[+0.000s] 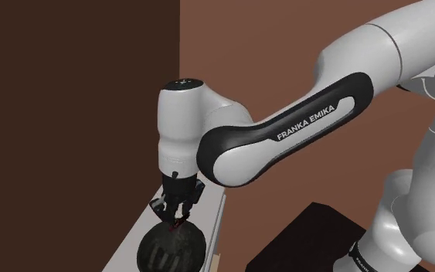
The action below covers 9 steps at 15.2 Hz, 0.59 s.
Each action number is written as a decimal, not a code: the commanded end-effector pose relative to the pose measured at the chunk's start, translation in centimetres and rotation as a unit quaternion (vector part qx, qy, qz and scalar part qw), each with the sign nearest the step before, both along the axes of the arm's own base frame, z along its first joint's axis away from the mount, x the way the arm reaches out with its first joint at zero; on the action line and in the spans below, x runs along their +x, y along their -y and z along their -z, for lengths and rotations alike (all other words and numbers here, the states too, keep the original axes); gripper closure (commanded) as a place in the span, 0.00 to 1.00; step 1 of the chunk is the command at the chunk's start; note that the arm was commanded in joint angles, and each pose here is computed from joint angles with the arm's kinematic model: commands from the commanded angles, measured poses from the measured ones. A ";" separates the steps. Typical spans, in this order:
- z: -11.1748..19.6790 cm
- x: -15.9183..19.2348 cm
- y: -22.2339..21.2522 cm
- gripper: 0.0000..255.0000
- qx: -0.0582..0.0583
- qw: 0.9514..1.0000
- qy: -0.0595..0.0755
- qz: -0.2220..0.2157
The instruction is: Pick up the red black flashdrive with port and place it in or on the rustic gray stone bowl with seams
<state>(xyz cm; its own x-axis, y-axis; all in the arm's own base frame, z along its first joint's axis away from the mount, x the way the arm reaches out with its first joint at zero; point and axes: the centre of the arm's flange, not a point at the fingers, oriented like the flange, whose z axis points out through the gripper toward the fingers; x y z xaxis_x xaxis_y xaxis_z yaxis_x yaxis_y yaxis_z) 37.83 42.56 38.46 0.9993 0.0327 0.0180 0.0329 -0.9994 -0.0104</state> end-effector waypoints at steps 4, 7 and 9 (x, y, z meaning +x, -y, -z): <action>1.4 -1.8 -2.5 1.00 0.000 1.000 0.000 0.001; 3.0 -1.8 -2.5 1.00 0.000 1.000 0.000 0.001; 4.1 -1.8 -2.5 1.00 0.000 1.000 0.000 0.001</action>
